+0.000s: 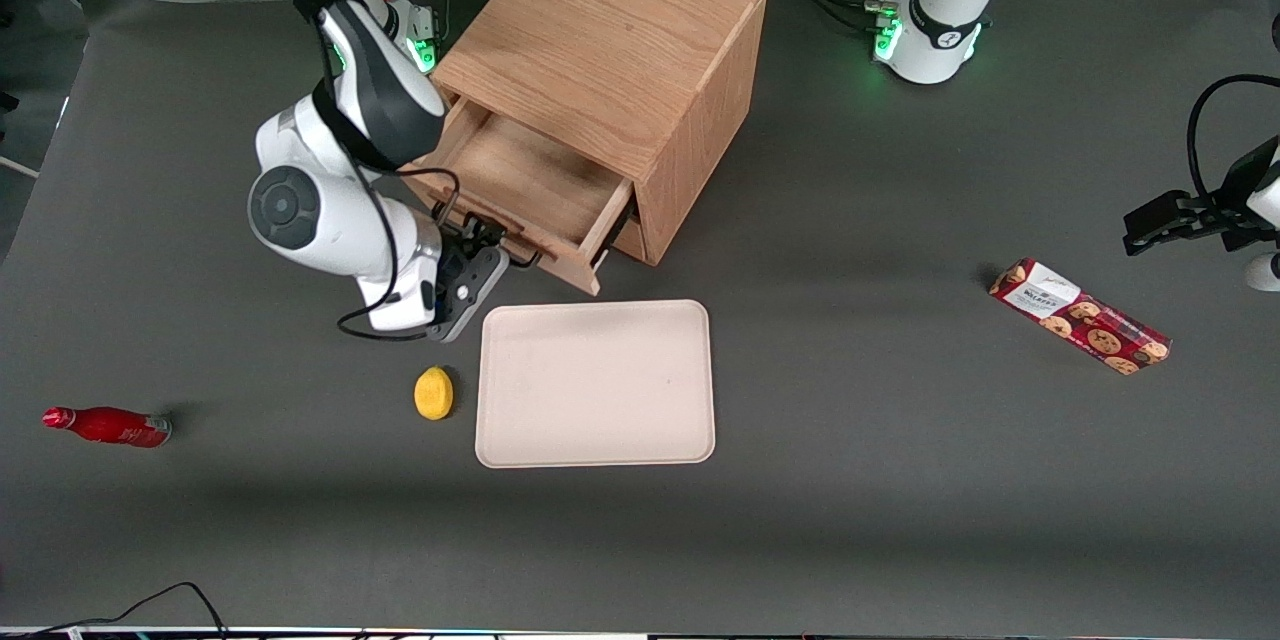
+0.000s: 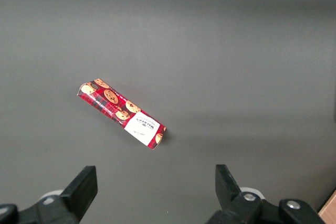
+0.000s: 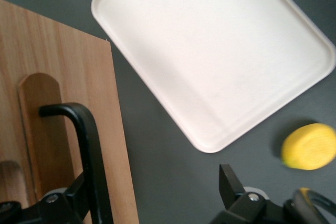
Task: Open upper drawer
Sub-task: 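Pull the upper drawer outward by its handle with the right gripper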
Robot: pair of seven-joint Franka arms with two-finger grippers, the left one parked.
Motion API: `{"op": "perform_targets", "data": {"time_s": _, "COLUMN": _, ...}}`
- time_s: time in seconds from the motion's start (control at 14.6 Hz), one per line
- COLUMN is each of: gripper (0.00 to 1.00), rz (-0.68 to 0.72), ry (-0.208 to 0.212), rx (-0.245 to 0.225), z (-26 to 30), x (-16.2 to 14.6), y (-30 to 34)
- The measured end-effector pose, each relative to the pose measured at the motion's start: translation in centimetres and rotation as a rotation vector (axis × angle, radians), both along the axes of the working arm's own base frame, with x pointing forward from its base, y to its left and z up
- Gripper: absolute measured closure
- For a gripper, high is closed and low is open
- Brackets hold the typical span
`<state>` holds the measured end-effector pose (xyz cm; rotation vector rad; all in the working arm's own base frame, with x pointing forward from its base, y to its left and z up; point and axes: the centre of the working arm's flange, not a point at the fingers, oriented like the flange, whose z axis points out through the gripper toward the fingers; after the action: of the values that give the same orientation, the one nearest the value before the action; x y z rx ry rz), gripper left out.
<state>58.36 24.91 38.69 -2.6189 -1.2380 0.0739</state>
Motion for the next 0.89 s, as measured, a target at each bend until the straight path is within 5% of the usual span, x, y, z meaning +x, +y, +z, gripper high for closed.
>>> {"op": "perform_targets", "data": {"time_s": 0.48, "gripper": 0.00, "rz": 0.022, "ry": -0.062, "rx": 0.006, "z": 0.2, "x": 5.2, "y": -6.4}}
{"op": "perform_targets", "data": {"time_s": 0.89, "gripper": 0.00, "rz": 0.024, "ry": -0.055, "rx": 0.013, "z": 1.3, "x": 8.9, "y": -8.3}}
